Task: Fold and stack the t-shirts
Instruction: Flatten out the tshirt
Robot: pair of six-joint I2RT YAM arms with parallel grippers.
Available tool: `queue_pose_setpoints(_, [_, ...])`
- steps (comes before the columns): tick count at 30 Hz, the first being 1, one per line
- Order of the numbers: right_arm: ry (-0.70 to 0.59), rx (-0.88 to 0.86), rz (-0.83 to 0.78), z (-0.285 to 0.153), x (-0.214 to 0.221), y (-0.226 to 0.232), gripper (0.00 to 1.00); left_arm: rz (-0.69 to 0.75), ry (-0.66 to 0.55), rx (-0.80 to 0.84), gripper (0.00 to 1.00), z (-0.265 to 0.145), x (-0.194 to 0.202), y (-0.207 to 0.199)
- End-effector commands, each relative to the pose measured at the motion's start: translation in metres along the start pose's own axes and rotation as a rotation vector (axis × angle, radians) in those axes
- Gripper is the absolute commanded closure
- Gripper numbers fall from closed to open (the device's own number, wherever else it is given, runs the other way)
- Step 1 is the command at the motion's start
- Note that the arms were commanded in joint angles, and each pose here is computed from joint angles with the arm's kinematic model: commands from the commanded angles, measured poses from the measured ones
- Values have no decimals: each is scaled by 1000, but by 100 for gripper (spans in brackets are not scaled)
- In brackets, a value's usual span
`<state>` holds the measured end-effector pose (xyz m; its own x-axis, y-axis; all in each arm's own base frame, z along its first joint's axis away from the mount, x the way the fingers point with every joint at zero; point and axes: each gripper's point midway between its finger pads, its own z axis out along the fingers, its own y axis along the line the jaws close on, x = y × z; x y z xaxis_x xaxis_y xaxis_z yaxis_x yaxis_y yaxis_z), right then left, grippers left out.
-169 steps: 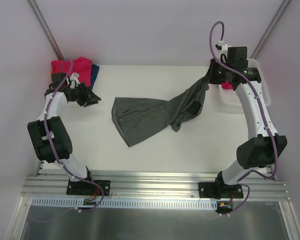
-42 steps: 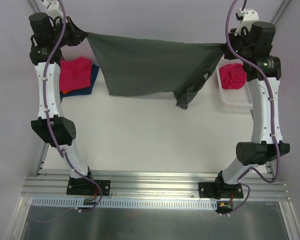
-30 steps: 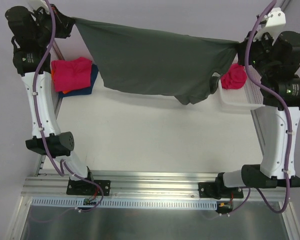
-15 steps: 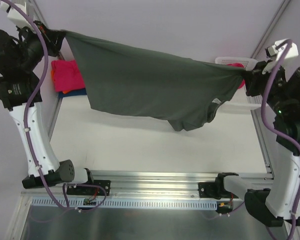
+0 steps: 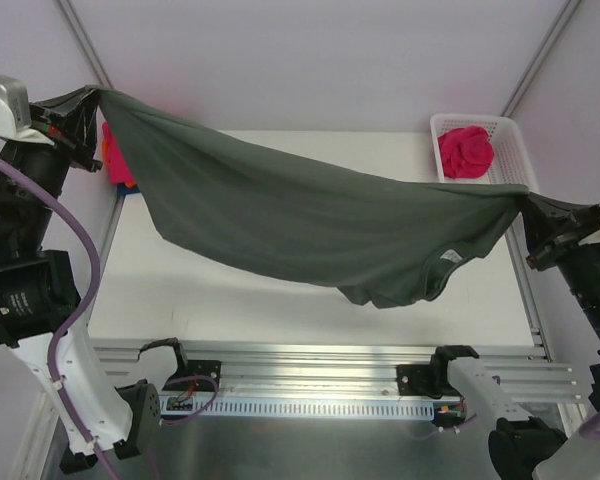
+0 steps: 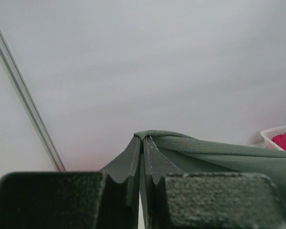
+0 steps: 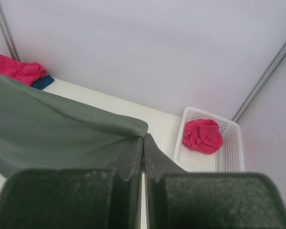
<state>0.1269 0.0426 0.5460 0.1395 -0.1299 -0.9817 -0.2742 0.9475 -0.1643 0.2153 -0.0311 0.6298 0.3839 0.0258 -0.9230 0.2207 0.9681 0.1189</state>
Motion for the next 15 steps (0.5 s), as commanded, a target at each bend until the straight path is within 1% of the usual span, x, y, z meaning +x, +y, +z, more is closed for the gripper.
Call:
queue_pose_setpoints(1, [7,12,2,23,1,-7,99,19,60,-81,100,15,29,28])
queue_pose_setpoints(3, [3,31,7,37,2,-14,99,-1,107,-107,100,24,51,40])
queue_pose_setpoints(4, [16,40,14,45,6,-17,99,20,135,-97,100,29,63,43])
queue_pose_setpoints(5, [51,40,23,63,19,-20,100,2,187,-96,100,38,88,50])
queue_pose_setpoints(7, [88,23,35,84,35,-20,99,-3,253,-67,100,48,119,55])
queue_pose_setpoints(8, [129,17,47,108,53,-23,99,-36,323,-70,100,56,153,64])
queue_pose_setpoints(9, [157,17,59,121,64,-25,99,-52,360,-62,100,61,171,67])
queue_pose_setpoints(11, [195,22,76,148,79,-32,99,-84,466,-48,100,73,226,79])
queue_pose_setpoints(12, [264,15,90,172,104,-35,100,-98,500,-36,100,77,244,81])
queue_pose_setpoints(13, [304,15,105,187,119,-38,99,-127,563,-10,100,83,278,84])
queue_pose_setpoints(14, [346,8,123,200,133,-38,99,-150,610,-5,100,83,302,86])
queue_pose_setpoints(15, [426,-9,157,224,163,-39,100,-164,643,6,100,85,320,85])
